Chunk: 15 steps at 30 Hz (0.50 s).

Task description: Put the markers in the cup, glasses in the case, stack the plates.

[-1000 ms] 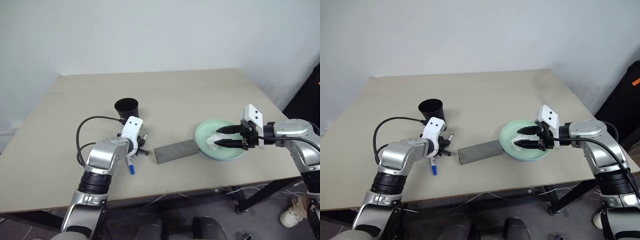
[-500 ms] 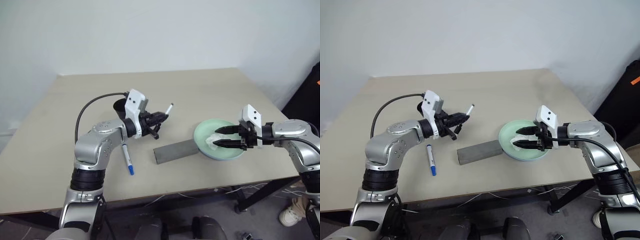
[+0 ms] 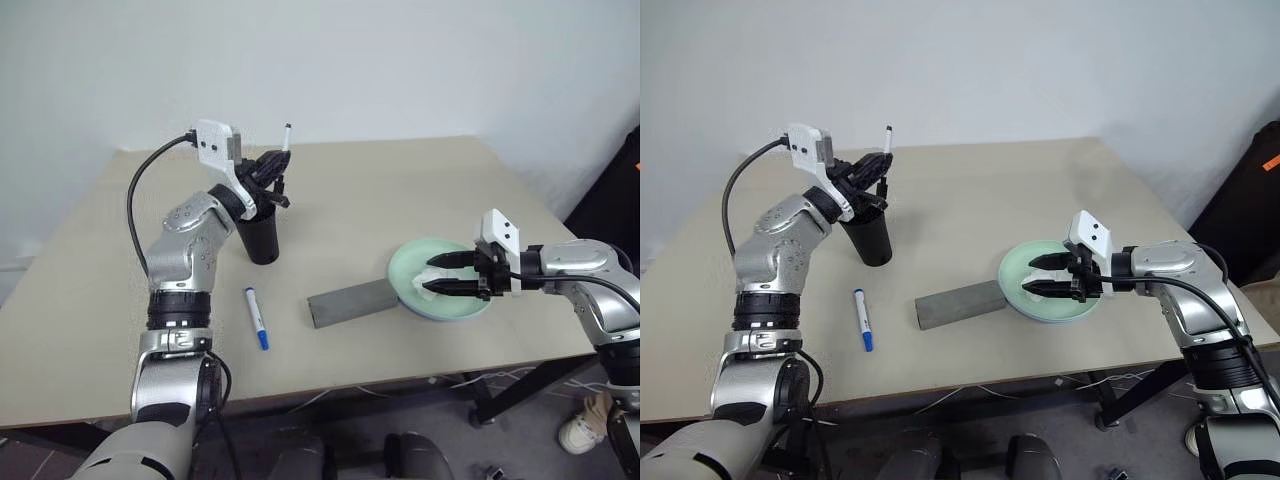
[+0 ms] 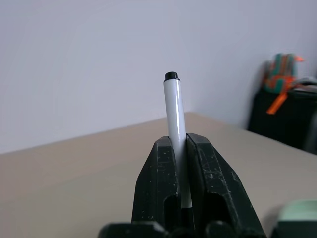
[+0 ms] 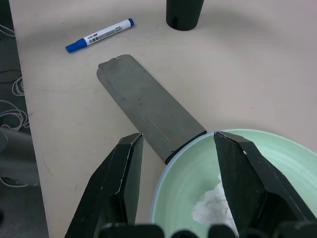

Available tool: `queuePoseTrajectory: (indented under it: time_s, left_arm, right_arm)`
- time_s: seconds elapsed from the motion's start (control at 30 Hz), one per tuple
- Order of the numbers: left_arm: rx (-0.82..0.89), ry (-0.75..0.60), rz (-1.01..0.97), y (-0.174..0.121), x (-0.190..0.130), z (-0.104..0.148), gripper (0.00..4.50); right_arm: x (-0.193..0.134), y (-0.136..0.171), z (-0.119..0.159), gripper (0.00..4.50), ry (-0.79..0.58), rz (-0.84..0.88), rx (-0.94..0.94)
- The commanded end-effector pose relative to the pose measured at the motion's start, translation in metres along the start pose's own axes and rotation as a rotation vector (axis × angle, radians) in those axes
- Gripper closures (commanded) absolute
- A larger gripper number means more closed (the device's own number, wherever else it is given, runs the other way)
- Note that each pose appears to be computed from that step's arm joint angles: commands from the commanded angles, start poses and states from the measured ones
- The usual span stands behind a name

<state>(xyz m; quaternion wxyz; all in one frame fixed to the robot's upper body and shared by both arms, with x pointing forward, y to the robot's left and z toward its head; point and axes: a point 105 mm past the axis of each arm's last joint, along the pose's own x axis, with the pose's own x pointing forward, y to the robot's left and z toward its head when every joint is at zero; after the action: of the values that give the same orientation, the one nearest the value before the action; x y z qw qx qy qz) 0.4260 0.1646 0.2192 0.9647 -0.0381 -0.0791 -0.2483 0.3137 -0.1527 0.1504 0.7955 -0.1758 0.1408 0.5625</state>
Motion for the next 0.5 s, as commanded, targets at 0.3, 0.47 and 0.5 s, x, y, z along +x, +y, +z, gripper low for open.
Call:
queuePoseTrajectory:
  time_s: [0.3,0.47,0.5]
  left_arm:
    - [0.091,-0.093,0.162,0.039,0.001,0.013,4.44]
    - [0.091,-0.053,0.168,0.043,-0.003,-0.003,4.44]
    - [0.096,-0.041,0.17,0.044,-0.005,-0.007,4.44]
  right_arm:
    - [-0.003,-0.002,0.015,2.04,-0.025,-0.02,-0.049]
    - [-0.003,-0.002,0.016,2.04,-0.029,-0.021,-0.051]
    - [-0.003,-0.002,0.016,2.04,-0.029,-0.02,-0.052]
